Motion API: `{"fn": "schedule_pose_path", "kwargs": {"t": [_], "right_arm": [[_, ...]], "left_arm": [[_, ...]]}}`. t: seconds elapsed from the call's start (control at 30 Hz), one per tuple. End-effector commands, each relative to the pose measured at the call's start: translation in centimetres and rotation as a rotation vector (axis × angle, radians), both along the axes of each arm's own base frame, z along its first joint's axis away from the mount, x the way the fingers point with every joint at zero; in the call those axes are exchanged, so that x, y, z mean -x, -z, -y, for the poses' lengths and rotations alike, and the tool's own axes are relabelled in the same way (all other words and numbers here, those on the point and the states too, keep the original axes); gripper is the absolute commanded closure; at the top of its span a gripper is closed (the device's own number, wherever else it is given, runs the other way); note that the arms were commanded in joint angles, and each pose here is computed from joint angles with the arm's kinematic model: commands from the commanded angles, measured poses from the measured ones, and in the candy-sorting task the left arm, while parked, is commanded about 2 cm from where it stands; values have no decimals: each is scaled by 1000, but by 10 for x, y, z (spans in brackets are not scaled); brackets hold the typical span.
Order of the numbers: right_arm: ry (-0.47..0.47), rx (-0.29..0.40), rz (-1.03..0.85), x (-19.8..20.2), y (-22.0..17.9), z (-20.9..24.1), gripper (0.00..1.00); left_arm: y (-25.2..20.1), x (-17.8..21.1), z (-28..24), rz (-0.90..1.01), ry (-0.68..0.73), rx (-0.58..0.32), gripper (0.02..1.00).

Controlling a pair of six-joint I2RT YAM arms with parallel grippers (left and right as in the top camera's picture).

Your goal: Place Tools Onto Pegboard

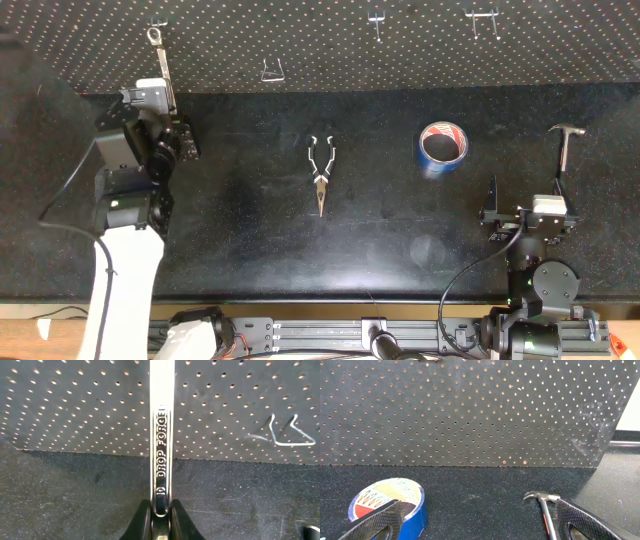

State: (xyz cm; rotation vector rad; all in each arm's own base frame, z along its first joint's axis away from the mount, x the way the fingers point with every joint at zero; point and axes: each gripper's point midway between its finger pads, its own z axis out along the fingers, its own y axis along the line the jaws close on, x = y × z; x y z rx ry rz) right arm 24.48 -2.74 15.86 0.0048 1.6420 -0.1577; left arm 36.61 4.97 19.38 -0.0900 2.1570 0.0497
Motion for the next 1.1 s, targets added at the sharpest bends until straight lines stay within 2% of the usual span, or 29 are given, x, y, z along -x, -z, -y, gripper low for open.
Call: {"fn": "schedule_pose_path", "kwargs": {"t": [0.03,0.23,0.47,1.1], "right_arm": [[-7,10,-2,0,1,-1,25],[-7,10,-2,0,1,-1,25],[-7,10,-2,0,1,-1,25],[-7,10,-2,0,1,-1,25]], "left_arm": [[-33,4,-2,71,-21,-8,989],[-36,15,-1,61,-24,-7,989],[-30,20,-11,33,-91,-6,991],[-16,17,-8,-10,-79,12,991]]}}
